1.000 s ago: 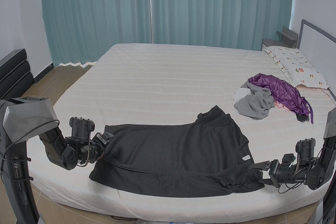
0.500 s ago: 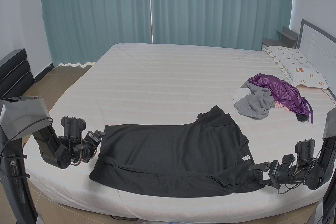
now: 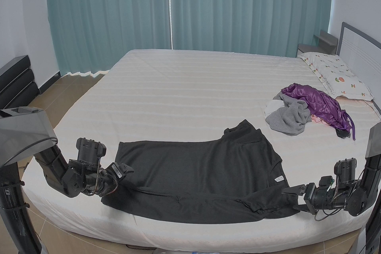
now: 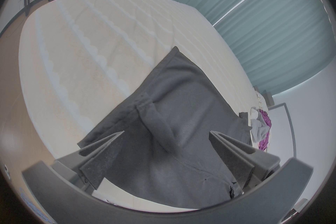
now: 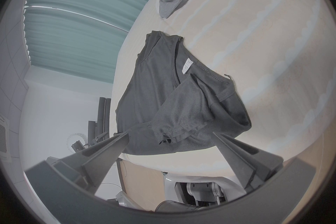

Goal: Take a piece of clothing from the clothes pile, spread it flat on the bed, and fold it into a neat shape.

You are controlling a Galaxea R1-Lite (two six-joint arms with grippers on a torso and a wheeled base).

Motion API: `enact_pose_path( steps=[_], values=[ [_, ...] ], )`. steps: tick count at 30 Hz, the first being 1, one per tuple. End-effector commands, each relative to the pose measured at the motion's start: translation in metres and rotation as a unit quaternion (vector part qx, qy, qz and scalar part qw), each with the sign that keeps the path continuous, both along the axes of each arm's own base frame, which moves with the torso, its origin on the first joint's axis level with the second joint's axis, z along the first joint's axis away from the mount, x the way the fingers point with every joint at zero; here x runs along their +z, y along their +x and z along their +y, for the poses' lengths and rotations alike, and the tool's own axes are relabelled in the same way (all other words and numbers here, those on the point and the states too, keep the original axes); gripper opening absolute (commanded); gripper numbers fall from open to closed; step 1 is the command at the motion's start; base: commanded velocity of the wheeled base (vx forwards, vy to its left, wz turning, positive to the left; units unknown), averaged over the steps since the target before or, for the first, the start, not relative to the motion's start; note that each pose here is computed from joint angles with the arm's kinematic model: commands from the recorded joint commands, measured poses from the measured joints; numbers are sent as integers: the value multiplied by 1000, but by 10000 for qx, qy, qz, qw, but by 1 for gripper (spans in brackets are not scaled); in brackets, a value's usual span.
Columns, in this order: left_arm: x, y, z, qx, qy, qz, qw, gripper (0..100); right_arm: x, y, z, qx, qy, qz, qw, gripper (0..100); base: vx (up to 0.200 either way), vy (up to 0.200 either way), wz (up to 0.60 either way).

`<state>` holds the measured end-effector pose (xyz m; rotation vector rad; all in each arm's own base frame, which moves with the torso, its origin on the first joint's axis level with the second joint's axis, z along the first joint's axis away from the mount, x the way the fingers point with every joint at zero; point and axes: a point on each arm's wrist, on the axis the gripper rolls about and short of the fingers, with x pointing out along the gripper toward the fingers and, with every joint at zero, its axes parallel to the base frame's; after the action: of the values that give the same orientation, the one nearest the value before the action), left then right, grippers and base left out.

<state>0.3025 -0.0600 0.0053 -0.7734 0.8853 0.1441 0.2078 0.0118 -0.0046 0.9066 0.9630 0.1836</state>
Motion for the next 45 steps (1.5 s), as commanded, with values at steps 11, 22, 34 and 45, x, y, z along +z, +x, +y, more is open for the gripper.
enact_pose_path(
  steps=[11, 22, 34, 45],
  values=[
    [7, 10, -34, -699, 290, 229, 9969, 100, -10, -4, 3, 69, -8, -90, 9999, 100, 0, 0, 0],
    [-1, 15, -32, -534, 476, 262, 9971, 100, -9, -3, 4, -11, 74, -107, 9999, 100, 0, 0, 0],
    [0, 15, -29, -500, 548, 286, 9968, 100, -10, -3, 4, -11, 74, -107, 9999, 100, 0, 0, 0],
    [-9, 25, -29, -439, 802, 336, 9952, 100, -10, -3, 4, -11, 74, -107, 9999, 100, 0, 0, 0]
  ],
)
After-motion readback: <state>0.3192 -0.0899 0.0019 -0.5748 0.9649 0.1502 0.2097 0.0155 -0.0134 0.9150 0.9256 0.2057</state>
